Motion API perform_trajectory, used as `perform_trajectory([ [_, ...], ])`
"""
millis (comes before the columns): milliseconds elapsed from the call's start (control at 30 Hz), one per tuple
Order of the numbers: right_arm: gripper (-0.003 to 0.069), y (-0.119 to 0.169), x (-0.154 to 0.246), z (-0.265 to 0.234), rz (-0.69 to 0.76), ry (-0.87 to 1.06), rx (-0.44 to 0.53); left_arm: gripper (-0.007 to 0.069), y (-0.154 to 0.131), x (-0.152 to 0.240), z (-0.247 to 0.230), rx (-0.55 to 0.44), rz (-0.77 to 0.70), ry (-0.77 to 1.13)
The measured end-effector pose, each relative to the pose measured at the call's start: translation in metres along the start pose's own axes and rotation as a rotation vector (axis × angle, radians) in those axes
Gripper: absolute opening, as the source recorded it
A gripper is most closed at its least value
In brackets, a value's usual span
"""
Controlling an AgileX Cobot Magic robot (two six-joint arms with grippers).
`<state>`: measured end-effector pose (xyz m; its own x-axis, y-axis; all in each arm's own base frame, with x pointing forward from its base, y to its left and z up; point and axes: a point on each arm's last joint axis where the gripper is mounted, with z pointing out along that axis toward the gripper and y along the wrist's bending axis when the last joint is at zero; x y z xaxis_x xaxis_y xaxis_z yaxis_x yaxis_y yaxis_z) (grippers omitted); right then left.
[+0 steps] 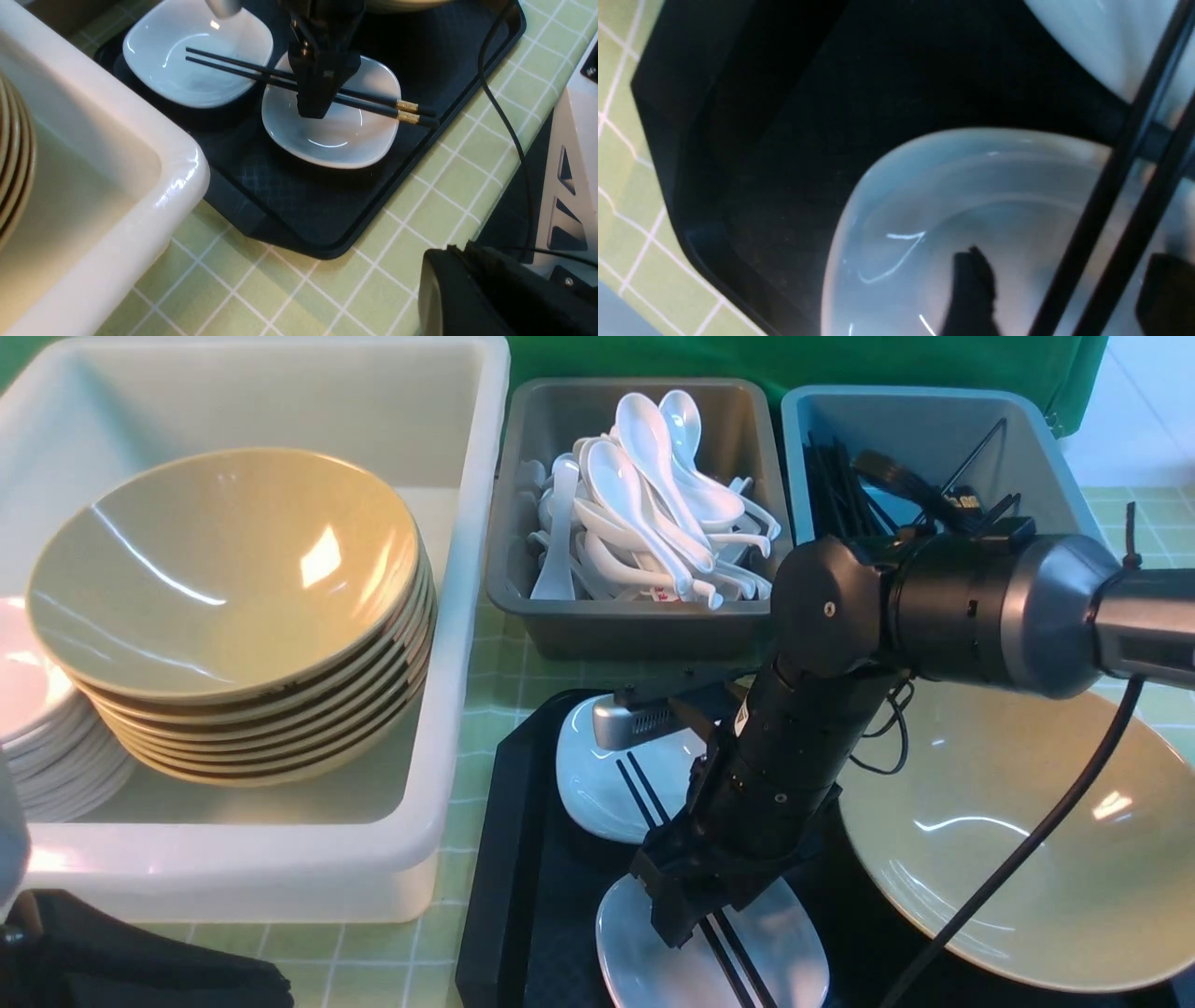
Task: On green table put chopsticks spoon bowls plates into blue grey white boxes.
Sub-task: 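Move the grippers toward the tableware on the black tray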
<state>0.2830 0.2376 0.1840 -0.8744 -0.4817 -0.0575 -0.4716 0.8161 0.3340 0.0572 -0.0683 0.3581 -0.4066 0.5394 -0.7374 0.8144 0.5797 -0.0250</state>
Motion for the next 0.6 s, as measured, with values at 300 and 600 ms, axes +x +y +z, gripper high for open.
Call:
perform_trajectory([
  [300, 0.0061, 0.001, 0.001, 0.004, 0.000, 0.021, -0.001, -0.0001, 0.000, 0.000, 0.000, -0.001, -0.001, -0.003],
  [600, 0.0058, 0.011, -0.003, -0.020, -0.059, 0.027, -0.017, -0.0001, -0.002, -0.003, 0.000, 0.021, -0.016, -0.028],
])
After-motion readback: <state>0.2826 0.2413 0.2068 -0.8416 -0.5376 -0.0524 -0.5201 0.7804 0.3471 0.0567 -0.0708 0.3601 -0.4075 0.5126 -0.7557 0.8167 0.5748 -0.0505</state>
